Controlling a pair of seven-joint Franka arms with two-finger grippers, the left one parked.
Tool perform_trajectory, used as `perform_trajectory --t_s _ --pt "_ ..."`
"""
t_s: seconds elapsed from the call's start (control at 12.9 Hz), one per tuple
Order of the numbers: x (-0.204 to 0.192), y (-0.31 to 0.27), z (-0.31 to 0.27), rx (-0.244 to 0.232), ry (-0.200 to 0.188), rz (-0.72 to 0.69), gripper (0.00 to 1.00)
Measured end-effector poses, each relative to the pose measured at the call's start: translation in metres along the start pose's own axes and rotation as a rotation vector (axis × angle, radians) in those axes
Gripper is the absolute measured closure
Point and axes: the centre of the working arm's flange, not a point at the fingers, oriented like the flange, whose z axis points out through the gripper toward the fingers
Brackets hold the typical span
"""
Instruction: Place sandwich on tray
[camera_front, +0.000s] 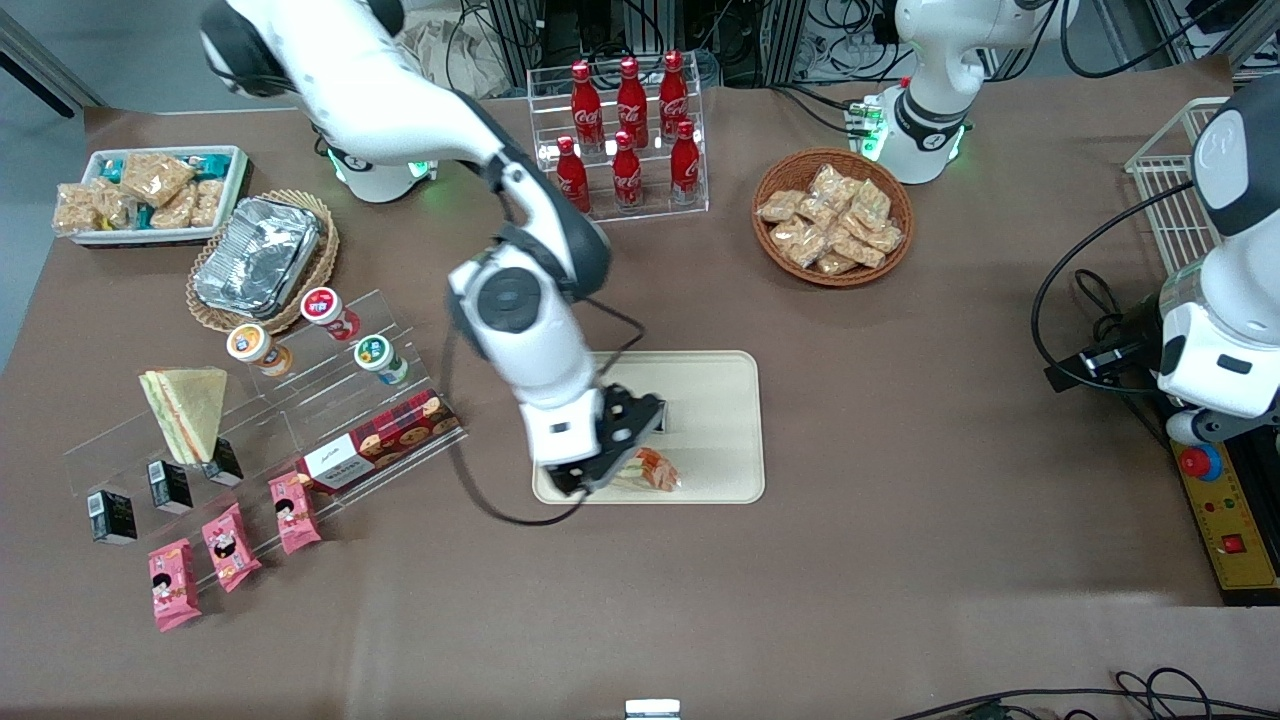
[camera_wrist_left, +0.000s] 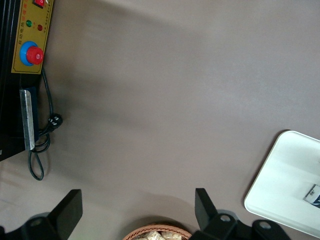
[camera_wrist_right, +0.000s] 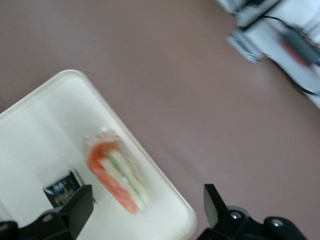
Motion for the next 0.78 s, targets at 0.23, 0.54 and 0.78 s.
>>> perform_trajectory --t_s 0.23,0.54,0.78 --pt "-0.027 0.080 -0.065 -0.017 -0.028 0.176 0.01" --pt "-0.095 0.190 -0.143 -0.048 -0.081 0.393 0.01" --pt "-0.142 0.243 -0.183 -0.043 -0.093 0.527 0.01"
